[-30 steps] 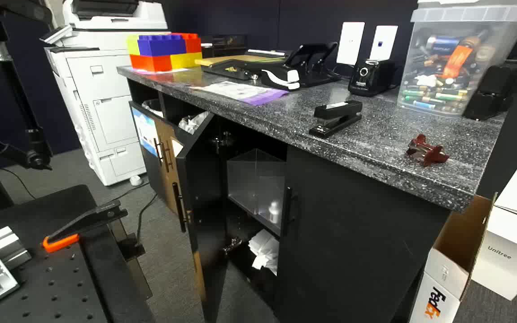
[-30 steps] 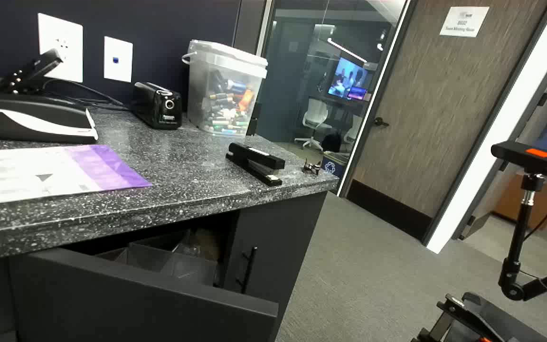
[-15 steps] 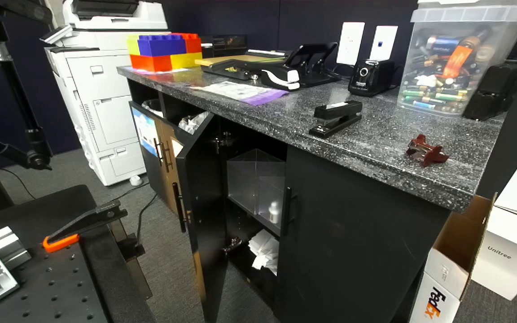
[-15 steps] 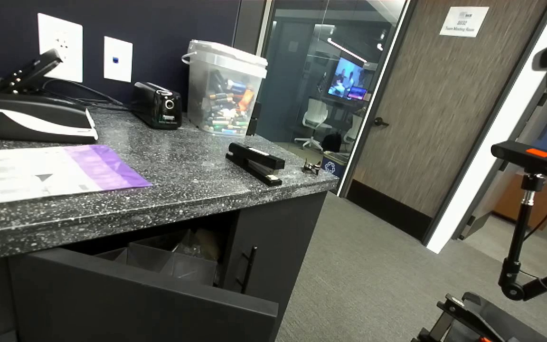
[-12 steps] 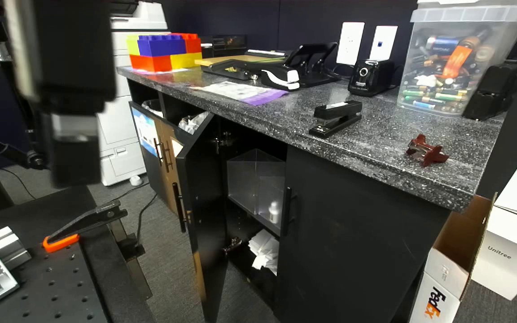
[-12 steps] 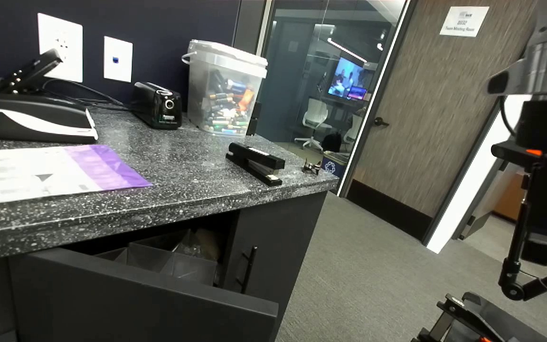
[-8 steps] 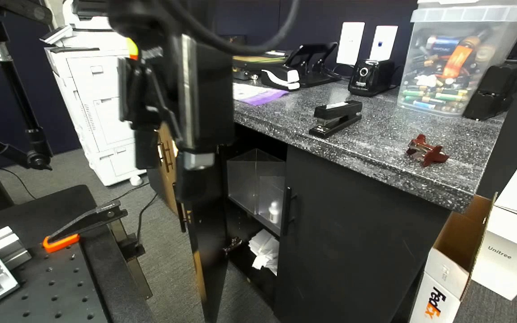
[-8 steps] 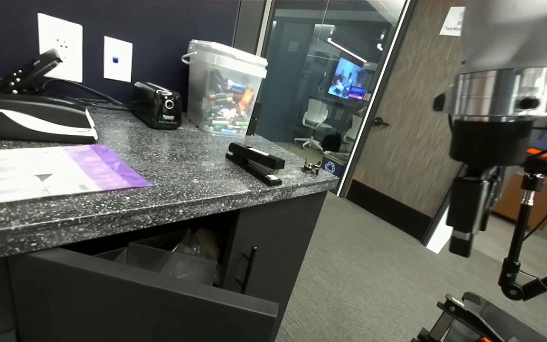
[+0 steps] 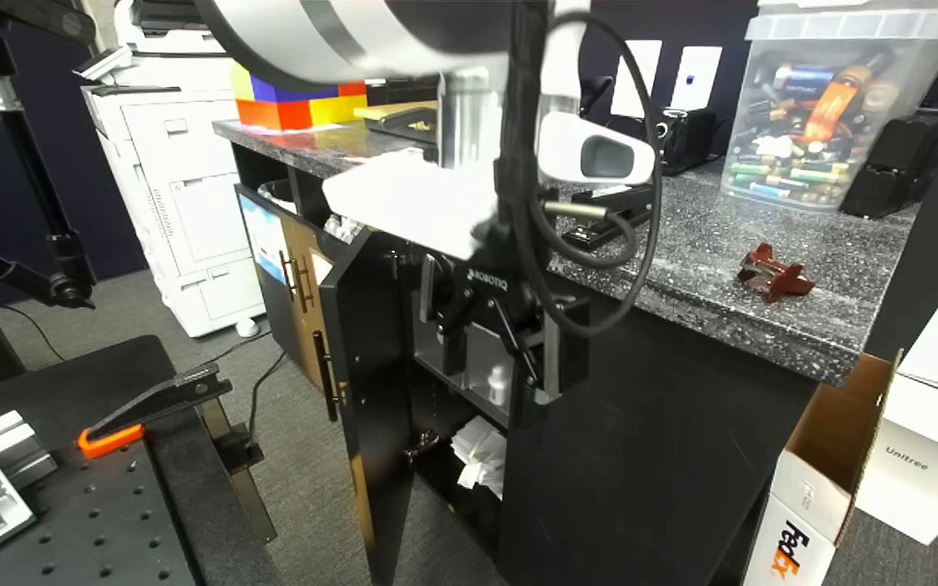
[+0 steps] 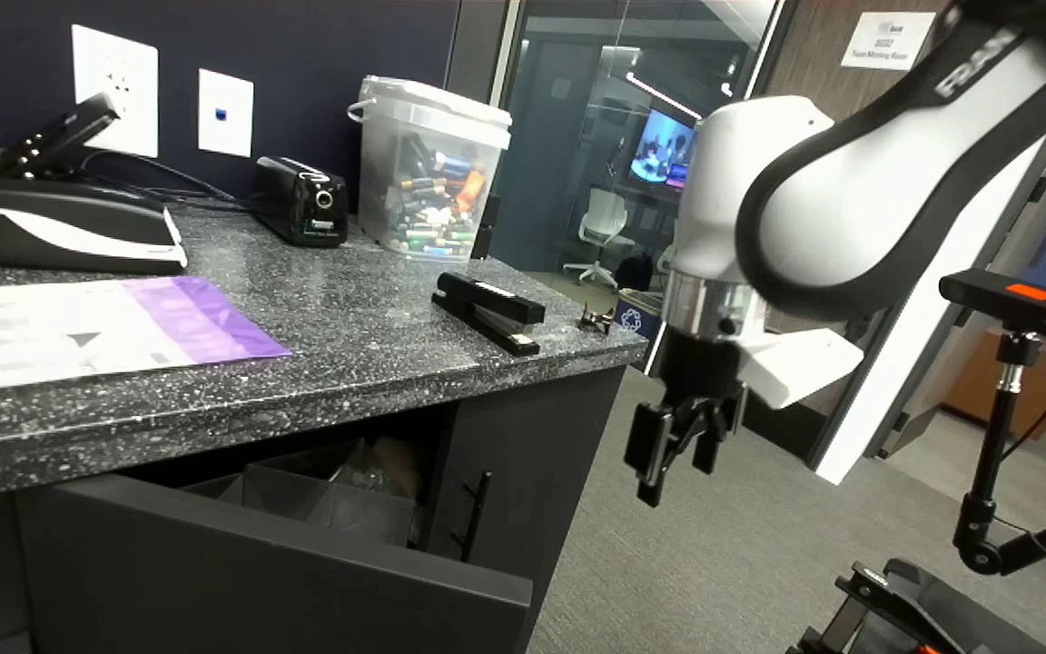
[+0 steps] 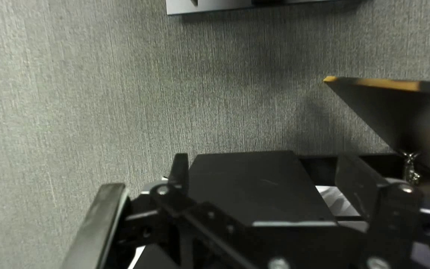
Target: Open the right cabinet door
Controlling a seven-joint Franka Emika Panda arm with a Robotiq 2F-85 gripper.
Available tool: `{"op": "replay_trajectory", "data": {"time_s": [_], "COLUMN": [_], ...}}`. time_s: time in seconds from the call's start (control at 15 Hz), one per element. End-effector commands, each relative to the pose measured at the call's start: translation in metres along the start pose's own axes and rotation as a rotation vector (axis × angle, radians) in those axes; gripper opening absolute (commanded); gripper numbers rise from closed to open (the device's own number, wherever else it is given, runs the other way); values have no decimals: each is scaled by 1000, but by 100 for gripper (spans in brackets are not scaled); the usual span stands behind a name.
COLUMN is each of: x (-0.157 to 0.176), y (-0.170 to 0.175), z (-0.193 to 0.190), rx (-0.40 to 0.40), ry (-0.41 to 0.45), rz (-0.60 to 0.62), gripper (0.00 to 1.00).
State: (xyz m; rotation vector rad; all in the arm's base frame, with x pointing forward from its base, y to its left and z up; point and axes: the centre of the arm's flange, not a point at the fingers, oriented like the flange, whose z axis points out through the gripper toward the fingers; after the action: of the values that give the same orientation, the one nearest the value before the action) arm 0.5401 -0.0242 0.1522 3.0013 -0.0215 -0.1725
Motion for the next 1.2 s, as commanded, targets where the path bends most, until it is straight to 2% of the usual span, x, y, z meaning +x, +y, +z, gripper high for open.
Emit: {"op": "replay_trajectory", "data": {"time_s": [0.0, 0.2, 0.47, 0.67, 0.93, 1.13], "x": [69, 104, 119, 105, 79, 54], "y": [-21, -52, -82, -85, -91, -109], "z": [62, 110, 135, 149, 137, 127], "rx": [5, 7, 11, 6, 15, 49], "ry": [73, 135, 223, 272, 386, 478], "rz": [10, -14, -30, -14, -33, -59], "gripper": [100, 100, 100, 100, 100, 100]}}
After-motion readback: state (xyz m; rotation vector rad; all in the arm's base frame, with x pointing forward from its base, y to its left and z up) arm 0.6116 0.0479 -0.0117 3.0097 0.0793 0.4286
